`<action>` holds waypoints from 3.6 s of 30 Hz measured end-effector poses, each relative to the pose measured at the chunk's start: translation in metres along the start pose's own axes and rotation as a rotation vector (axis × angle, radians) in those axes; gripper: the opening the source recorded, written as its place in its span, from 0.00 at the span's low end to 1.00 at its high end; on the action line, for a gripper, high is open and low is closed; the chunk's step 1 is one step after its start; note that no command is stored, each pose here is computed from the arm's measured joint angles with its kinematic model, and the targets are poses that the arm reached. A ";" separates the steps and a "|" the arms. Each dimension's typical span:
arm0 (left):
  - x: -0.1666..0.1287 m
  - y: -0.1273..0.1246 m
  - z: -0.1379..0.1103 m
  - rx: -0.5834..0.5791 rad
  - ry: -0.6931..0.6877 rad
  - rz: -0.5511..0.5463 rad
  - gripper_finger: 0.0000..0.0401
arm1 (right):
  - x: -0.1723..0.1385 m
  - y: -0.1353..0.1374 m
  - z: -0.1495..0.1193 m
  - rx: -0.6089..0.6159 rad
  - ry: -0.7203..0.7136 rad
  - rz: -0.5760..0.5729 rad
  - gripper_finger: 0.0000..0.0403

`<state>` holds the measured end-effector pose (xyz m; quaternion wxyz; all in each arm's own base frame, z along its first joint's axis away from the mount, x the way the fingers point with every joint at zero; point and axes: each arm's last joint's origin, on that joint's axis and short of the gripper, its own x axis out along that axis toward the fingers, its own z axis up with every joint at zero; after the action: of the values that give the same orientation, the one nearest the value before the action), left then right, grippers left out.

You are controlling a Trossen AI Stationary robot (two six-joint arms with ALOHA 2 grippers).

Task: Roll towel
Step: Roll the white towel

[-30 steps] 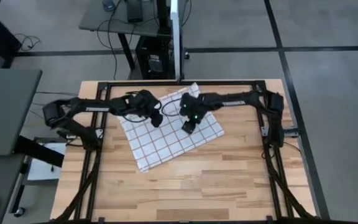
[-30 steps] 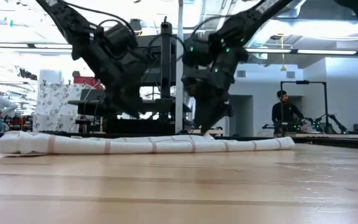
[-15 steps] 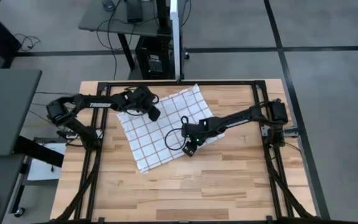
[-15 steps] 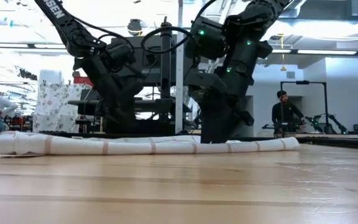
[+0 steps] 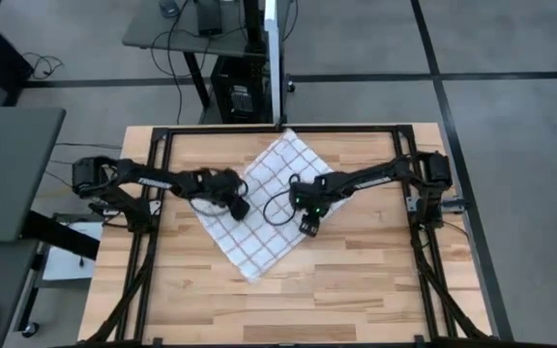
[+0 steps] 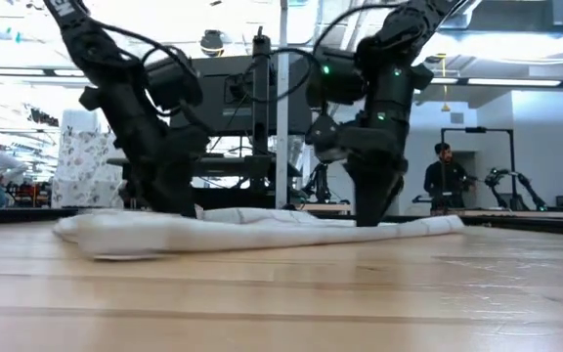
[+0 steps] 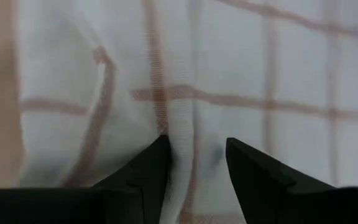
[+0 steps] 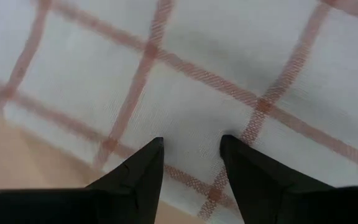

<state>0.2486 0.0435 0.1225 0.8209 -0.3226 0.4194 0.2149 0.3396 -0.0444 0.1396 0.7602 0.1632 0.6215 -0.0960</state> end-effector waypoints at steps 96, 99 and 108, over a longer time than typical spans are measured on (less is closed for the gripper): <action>-0.016 0.011 0.033 0.552 0.362 -0.015 0.31 | 0.003 -0.047 -0.025 -0.009 -0.119 -0.023 0.40; -0.021 0.003 0.047 0.556 0.310 -0.020 0.31 | -0.010 -0.045 -0.019 -0.010 -0.163 -0.017 0.40; -0.045 -0.024 0.087 0.591 0.141 -0.065 0.31 | -0.047 -0.040 0.004 0.106 -0.289 0.058 0.40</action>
<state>0.2865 0.0850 0.2062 0.8544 -0.0974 0.5093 0.0345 0.3194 -0.0854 0.1807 0.8345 0.2055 0.4947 -0.1295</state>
